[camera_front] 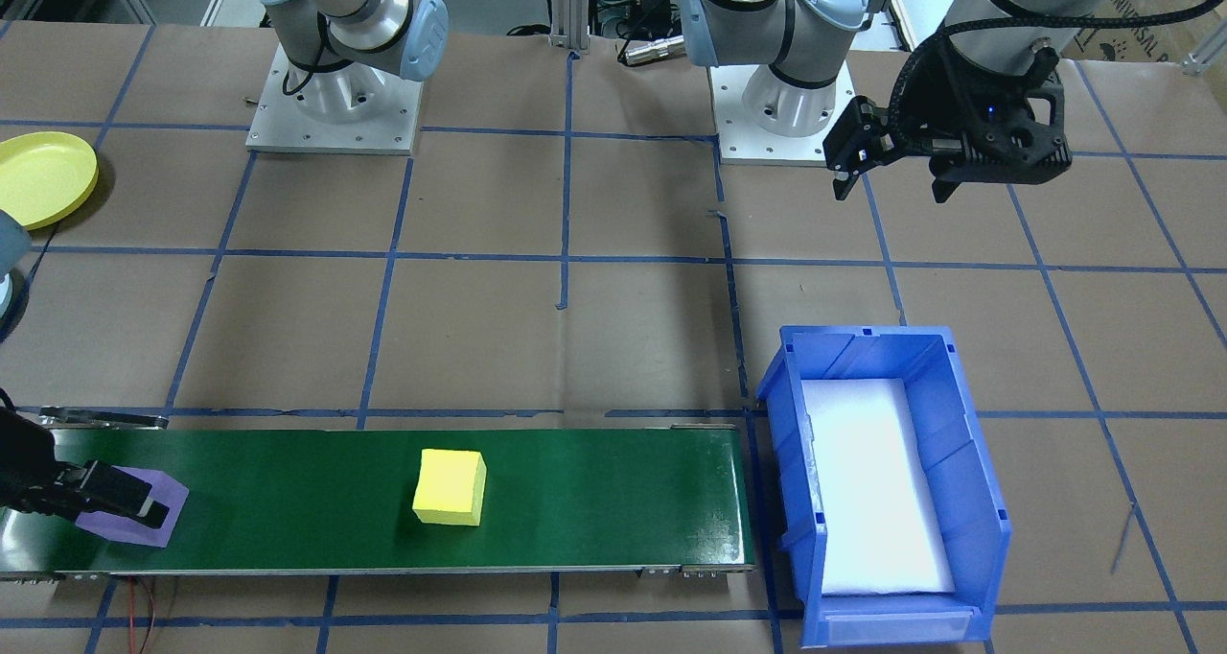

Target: Move block left to right into plate

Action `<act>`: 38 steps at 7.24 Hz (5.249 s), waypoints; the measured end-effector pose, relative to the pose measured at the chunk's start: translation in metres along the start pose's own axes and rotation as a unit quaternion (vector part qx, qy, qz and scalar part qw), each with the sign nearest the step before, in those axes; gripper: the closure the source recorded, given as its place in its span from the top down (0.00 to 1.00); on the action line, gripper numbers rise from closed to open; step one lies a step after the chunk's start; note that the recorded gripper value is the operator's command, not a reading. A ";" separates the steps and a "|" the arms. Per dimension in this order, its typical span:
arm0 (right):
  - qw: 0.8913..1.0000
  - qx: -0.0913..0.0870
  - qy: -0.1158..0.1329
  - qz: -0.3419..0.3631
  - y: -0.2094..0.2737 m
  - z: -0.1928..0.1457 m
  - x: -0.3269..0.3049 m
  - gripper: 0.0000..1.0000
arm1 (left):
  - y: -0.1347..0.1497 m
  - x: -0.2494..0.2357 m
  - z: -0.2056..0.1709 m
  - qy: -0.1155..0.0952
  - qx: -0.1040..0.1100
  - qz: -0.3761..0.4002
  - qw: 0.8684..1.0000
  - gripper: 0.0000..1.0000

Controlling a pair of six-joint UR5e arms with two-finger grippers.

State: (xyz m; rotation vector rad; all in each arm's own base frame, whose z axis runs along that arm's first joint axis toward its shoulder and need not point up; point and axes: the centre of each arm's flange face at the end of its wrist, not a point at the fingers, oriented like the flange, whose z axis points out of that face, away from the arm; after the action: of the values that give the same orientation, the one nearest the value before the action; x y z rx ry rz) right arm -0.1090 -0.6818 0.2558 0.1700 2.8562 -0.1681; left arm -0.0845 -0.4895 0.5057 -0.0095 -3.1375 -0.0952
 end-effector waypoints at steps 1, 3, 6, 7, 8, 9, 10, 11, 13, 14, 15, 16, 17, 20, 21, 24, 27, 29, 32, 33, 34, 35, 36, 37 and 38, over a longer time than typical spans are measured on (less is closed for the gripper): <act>1.000 -0.005 0.018 -0.001 0.002 0.001 0.004 0.27 | 0.000 0.001 0.001 0.000 -0.001 0.001 1.000 1.00; 0.997 -0.013 0.069 -0.022 0.006 -0.012 0.012 0.25 | 0.000 0.001 0.001 0.000 -0.001 0.002 1.000 1.00; 0.990 -0.024 0.118 -0.068 0.053 -0.090 0.107 0.25 | 0.000 0.000 -0.002 0.001 0.003 0.002 1.000 1.00; 0.989 -0.029 0.120 -0.083 0.080 -0.110 0.163 0.26 | 0.000 0.000 -0.002 0.001 0.003 0.003 1.000 1.00; 0.988 -0.035 0.119 -0.092 0.110 -0.123 0.220 0.25 | 0.000 0.000 -0.002 0.001 0.002 0.003 1.000 1.00; 0.989 -0.041 0.112 -0.089 0.147 -0.130 0.273 0.26 | 0.000 0.000 -0.001 0.001 0.002 0.004 1.000 1.00; 0.990 -0.043 0.107 -0.081 0.184 -0.128 0.315 0.34 | 0.000 0.000 -0.001 0.001 0.002 0.004 1.000 1.00; 0.991 -0.041 0.106 -0.072 0.212 -0.122 0.341 0.56 | 0.000 0.000 -0.001 0.001 0.002 0.005 1.000 1.00; 0.992 -0.044 0.101 -0.061 0.235 -0.108 0.359 1.00 | 0.001 0.001 0.000 0.001 0.001 0.005 1.000 1.00; 0.992 -0.047 0.097 -0.057 0.237 -0.103 0.363 1.00 | 0.001 0.001 0.000 0.002 0.001 0.005 1.000 1.00; 0.993 -0.046 0.099 -0.054 0.236 -0.106 0.365 1.00 | 0.001 0.001 0.000 0.002 0.001 0.005 1.000 1.00; 0.993 -0.041 0.101 -0.051 0.228 -0.116 0.361 1.00 | 0.000 0.001 -0.001 0.002 0.001 0.005 1.000 1.00; 0.993 -0.032 0.097 -0.053 0.203 -0.135 0.331 1.00 | 0.001 0.001 0.000 0.002 0.001 0.006 1.000 1.00; 0.997 0.003 0.047 -0.064 0.105 -0.141 0.158 1.00 | 0.001 0.003 0.000 0.001 0.000 0.008 1.000 1.00; 0.999 -0.001 0.020 -0.041 0.089 -0.122 0.107 1.00 | 0.002 0.003 0.001 0.001 0.000 0.009 1.000 1.00; 0.999 -0.015 0.000 0.042 0.058 -0.070 -0.021 1.00 | 0.004 0.004 0.005 0.001 -0.004 0.011 1.000 1.00; 0.997 0.004 -0.013 0.078 0.034 -0.027 -0.051 1.00 | 0.004 0.003 0.004 0.001 -0.003 0.010 1.000 1.00; 0.995 0.004 -0.017 0.099 0.027 -0.007 -0.046 1.00 | 0.004 0.003 0.004 0.002 -0.002 0.010 1.000 1.00; 0.995 -0.002 0.003 0.098 0.026 0.012 -0.035 0.47 | 0.004 0.003 0.004 0.002 -0.002 0.010 1.000 1.00; 0.996 -0.005 0.034 0.084 0.028 0.012 -0.029 0.39 | 0.004 0.003 0.005 0.001 -0.003 0.010 1.000 1.00; 0.996 -0.007 0.062 0.058 0.030 0.007 -0.024 0.38 | 0.004 0.003 0.005 0.001 -0.003 0.010 1.000 1.00; 0.995 -0.008 0.095 0.019 0.035 -0.006 -0.019 0.38 | 0.004 0.003 0.006 0.001 -0.004 0.010 1.000 1.00; 0.992 -0.008 0.128 -0.019 0.042 -0.028 -0.011 0.38 | 0.004 0.003 0.006 0.001 -0.005 0.010 1.000 1.00; 0.987 -0.010 0.153 -0.042 0.057 -0.057 0.012 0.38 | 0.004 0.003 0.007 0.001 -0.005 0.011 1.000 1.00; 0.985 -0.025 0.162 -0.053 0.090 -0.082 0.061 0.39 | 0.004 0.003 0.007 0.001 -0.005 0.011 1.000 1.00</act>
State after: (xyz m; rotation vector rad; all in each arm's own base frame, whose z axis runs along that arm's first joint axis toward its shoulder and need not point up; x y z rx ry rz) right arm -0.1768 -0.5758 0.3081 0.0372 3.1929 -0.0953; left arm -0.0875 -0.4849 0.4989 -0.0426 -3.1334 -0.1121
